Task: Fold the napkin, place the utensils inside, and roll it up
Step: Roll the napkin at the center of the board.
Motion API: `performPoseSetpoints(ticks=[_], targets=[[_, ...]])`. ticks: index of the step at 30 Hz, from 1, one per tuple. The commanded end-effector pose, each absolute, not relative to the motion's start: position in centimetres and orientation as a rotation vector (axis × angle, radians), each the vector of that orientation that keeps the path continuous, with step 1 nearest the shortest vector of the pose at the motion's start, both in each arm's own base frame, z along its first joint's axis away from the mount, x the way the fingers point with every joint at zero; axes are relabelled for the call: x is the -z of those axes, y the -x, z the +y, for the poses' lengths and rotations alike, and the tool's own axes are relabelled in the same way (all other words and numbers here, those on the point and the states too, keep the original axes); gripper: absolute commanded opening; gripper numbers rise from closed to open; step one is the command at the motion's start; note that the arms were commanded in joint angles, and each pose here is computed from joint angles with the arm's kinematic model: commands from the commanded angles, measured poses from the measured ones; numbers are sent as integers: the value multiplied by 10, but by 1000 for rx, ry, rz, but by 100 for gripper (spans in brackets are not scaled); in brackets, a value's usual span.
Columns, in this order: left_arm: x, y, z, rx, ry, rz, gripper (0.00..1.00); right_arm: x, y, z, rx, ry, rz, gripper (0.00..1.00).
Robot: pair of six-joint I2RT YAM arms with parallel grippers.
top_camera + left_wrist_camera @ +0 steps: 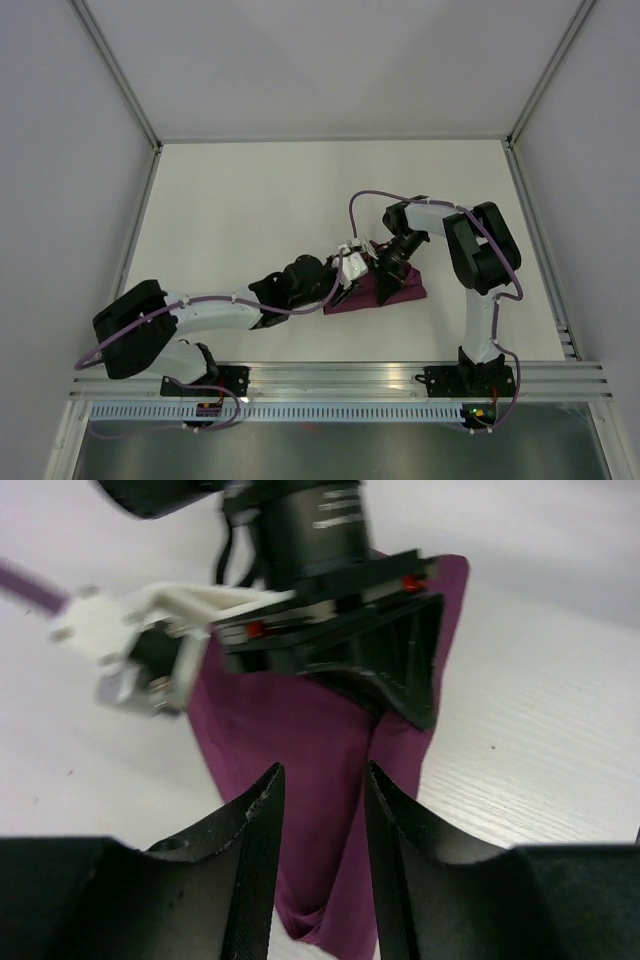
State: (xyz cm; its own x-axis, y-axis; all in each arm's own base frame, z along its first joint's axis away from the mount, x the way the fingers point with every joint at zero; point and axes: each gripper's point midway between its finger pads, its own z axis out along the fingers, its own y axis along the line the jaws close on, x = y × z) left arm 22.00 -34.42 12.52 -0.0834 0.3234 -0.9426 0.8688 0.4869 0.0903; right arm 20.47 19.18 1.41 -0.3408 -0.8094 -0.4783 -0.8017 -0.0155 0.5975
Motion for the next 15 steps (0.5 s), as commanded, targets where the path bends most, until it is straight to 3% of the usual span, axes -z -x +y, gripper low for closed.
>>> performPoseSetpoints(ticks=[1, 15], targets=[[-109, -201, -368, 529, -1290, 1555, 43, 23, -215, 174, 1153, -1894, -2167, 10], [-58, -196, -405, 344, -1533, 1475, 48, 35, -224, 174, 1120, -1843, -2200, 10]])
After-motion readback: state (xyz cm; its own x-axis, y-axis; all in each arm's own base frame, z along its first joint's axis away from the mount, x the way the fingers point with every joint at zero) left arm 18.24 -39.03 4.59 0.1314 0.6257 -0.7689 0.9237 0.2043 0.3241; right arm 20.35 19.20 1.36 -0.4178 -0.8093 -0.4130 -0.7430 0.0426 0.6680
